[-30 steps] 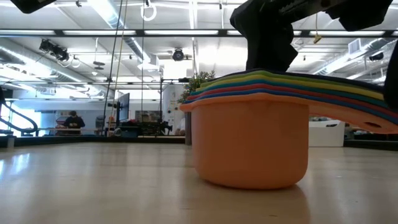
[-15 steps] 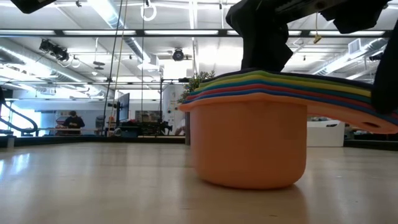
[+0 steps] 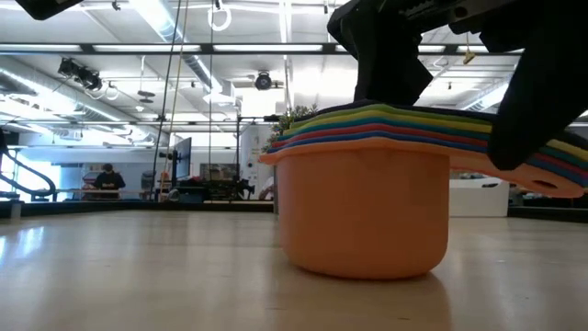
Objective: Nest measuring cups in basket
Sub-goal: Put the stacked measuring cups into the white bin
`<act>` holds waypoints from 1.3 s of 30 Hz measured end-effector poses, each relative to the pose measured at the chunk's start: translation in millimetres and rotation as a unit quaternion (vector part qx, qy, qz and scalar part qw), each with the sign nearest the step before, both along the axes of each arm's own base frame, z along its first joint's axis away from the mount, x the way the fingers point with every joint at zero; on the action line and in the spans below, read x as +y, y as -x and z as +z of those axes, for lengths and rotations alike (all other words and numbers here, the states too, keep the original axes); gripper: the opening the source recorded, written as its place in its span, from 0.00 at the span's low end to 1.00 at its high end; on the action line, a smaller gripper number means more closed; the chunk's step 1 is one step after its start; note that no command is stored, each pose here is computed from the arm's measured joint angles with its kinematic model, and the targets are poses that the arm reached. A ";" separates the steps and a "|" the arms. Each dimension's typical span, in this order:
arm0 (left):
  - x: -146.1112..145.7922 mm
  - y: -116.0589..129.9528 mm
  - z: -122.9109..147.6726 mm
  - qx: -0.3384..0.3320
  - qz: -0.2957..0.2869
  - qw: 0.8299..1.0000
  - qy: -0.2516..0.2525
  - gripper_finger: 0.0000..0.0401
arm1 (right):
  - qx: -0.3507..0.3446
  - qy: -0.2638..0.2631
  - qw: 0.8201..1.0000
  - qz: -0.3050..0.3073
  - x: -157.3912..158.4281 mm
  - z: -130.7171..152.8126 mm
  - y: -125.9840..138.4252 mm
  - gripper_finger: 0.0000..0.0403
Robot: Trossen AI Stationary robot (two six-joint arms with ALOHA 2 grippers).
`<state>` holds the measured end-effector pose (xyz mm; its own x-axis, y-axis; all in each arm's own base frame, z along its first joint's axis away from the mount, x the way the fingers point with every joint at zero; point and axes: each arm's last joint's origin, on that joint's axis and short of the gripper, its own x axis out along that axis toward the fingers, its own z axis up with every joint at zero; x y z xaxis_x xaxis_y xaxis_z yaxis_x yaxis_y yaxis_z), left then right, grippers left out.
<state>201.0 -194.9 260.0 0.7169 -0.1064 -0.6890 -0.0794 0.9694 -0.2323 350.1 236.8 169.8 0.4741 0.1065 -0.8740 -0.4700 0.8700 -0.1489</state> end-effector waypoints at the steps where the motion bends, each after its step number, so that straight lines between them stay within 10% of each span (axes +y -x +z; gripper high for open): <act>1: 0.0 0.0 0.0 0.000 0.000 1.000 0.000 0.24 | -0.001 -0.001 1.000 0.000 0.2 0.0 -0.1 0.78; 39: -0.1 -0.1 -0.2 0.000 0.000 1.000 0.000 0.24 | -0.010 -0.010 1.000 -0.011 0.6 1.1 -2.2 0.46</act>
<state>201.1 -195.0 259.8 0.7166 -0.1059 -0.6894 -0.0795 0.9696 -0.2315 352.4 237.3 170.8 0.4942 0.1137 -0.8619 -0.4481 0.8829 -0.1405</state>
